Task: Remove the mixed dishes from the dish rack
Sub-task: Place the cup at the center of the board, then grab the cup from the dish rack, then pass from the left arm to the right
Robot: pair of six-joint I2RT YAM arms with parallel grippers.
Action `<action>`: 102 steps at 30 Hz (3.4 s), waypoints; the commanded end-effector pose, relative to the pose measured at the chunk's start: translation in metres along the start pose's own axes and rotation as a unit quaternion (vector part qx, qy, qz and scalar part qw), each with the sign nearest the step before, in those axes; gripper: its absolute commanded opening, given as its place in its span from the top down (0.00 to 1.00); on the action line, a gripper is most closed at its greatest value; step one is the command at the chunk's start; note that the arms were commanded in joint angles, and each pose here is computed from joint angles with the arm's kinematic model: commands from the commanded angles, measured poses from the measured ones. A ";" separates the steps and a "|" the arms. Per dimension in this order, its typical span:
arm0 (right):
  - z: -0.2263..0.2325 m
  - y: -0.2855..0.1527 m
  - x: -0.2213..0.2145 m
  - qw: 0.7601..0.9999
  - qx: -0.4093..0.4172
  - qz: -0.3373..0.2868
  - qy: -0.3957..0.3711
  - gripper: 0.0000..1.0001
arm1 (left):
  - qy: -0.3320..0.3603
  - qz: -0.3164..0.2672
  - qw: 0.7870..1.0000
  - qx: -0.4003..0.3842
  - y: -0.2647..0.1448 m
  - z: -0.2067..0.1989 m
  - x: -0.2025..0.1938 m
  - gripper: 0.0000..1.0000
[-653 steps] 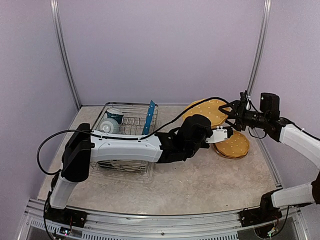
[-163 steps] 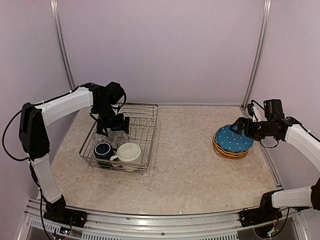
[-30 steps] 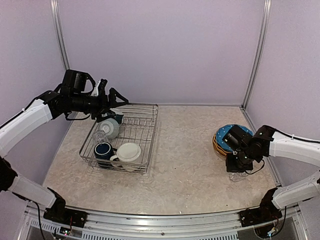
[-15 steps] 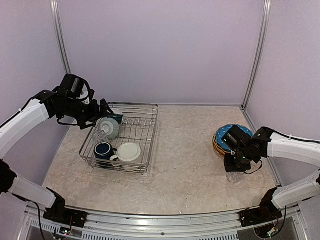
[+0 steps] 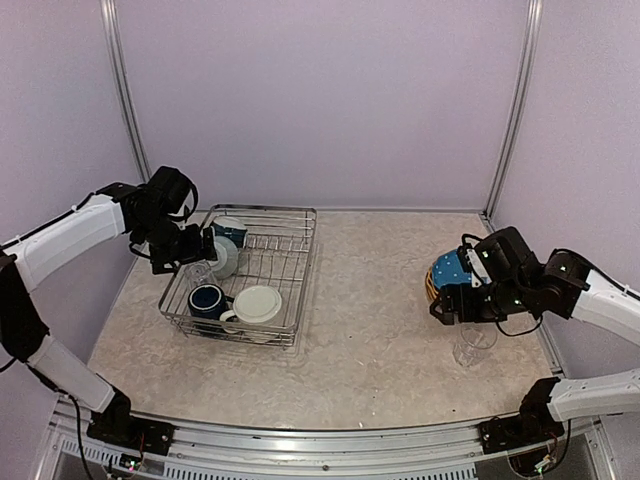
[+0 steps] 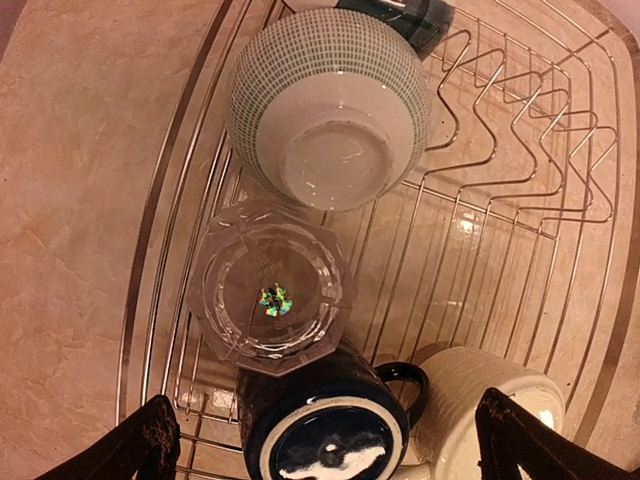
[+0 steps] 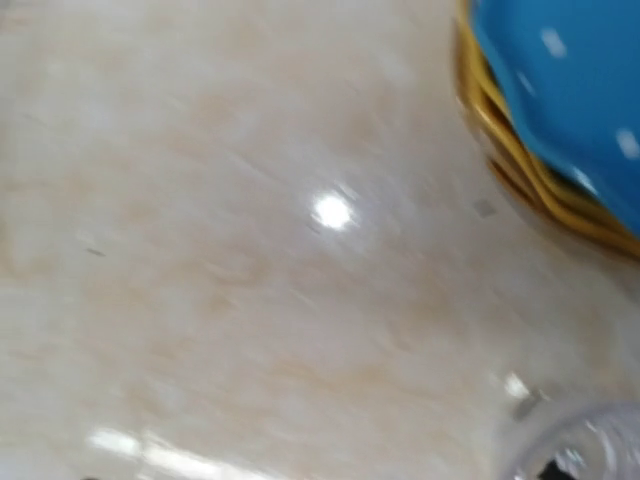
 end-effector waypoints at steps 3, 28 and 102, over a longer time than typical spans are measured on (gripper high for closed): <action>0.020 -0.012 0.036 0.997 0.047 -0.066 -0.016 0.03 | 0.010 0.007 0.999 0.044 0.025 0.011 0.003 0.01; 0.008 -0.059 0.084 0.967 0.053 -0.241 0.065 0.00 | 0.010 0.005 0.993 0.118 0.087 0.021 0.020 0.23; 0.172 -0.023 0.125 0.894 0.380 -0.237 0.009 0.01 | -0.058 0.209 0.759 -0.614 -0.067 -0.264 -0.087 0.71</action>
Point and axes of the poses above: each gripper's point midway between its finger pads, its own y axis out along the fingers, its own z axis along the line the jaws close on, x = y × z, the point moved 1 cm from there along -y, back along the fingers, and after that the axes turned 9 degrees about -y, right-handed, at the moved point
